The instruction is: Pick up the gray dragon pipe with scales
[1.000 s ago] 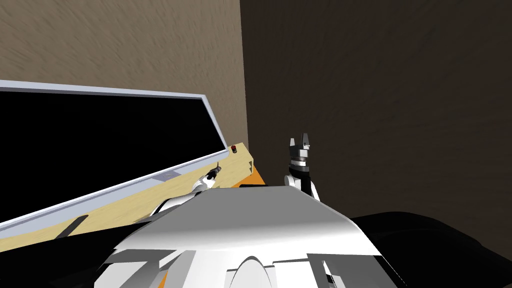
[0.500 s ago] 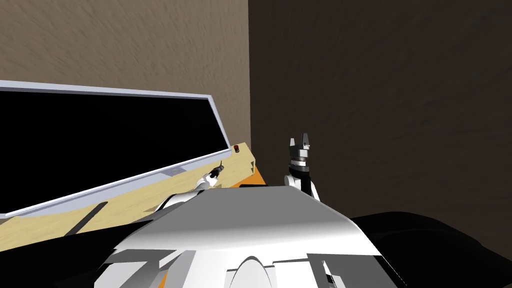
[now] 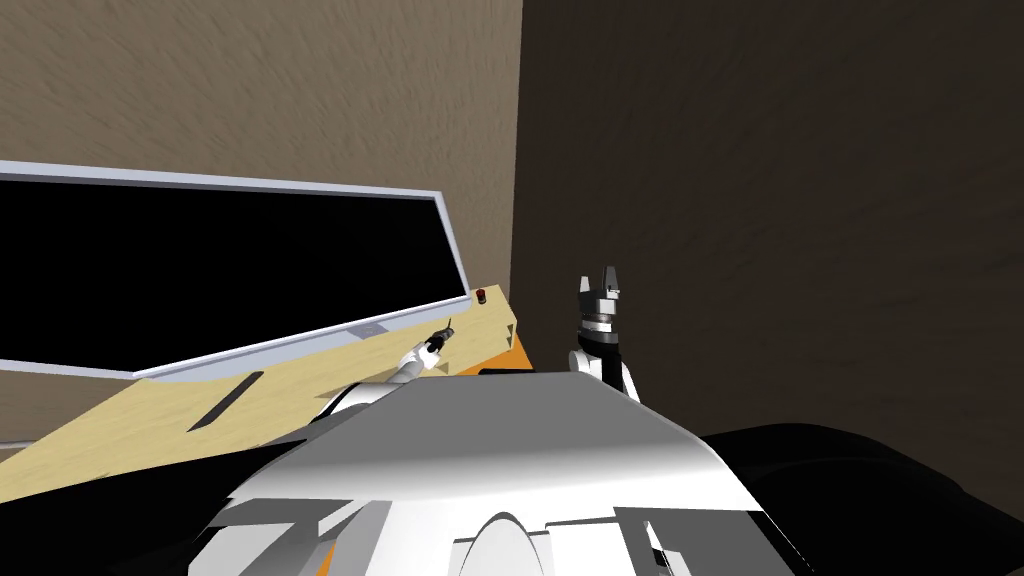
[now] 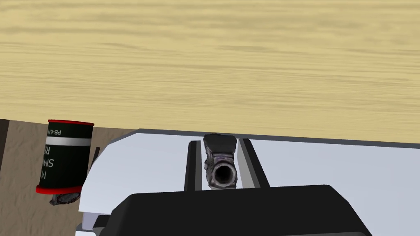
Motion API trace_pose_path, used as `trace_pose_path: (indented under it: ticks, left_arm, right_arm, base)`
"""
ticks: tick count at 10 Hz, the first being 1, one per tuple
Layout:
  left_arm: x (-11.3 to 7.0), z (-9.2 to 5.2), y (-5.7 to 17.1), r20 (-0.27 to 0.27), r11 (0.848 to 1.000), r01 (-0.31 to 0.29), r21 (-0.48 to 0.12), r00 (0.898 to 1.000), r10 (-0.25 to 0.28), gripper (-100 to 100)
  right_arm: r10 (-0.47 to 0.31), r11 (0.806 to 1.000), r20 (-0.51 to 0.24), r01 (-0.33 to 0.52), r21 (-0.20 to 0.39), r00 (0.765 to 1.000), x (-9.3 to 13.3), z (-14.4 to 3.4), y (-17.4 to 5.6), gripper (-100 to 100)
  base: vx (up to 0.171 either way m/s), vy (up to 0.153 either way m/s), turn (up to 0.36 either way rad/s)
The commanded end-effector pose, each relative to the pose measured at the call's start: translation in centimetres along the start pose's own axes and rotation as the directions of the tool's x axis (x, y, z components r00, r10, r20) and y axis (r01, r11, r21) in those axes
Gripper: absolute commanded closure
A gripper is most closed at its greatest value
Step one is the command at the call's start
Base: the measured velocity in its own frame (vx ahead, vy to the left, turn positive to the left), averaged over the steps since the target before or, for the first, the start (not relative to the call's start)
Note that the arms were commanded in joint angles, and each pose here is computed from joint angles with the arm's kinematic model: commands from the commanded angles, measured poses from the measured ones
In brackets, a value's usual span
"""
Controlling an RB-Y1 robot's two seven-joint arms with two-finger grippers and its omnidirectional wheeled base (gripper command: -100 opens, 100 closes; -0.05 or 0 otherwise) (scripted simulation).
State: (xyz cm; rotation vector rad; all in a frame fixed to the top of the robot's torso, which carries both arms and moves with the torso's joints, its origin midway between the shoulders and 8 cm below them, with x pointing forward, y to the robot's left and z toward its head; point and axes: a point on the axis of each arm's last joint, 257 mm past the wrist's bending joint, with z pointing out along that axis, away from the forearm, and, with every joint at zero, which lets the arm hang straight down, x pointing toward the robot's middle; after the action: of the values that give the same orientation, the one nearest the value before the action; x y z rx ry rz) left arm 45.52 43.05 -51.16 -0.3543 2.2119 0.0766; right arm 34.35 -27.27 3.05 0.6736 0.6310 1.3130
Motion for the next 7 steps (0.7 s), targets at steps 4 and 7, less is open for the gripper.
trace_pose_path:
  ticks: [4,7]
  left_arm:
    - [-0.2,0.5,-4.6,-0.002,0.996,-0.059,0.071,0.998,0.059,100]
    - [-0.5,0.5,-5.7,0.000,0.994,-0.065,0.085,0.998,0.065,0]
  right_arm:
    - [0.000,1.000,0.000,0.000,0.000,1.000,0.0,0.0,0.0,0]
    - [0.000,1.000,0.000,0.000,0.000,1.000,0.0,0.0,0.0,0]
  base:
    - [0.021,-0.006,0.152]
    - [0.020,-0.007,0.152]
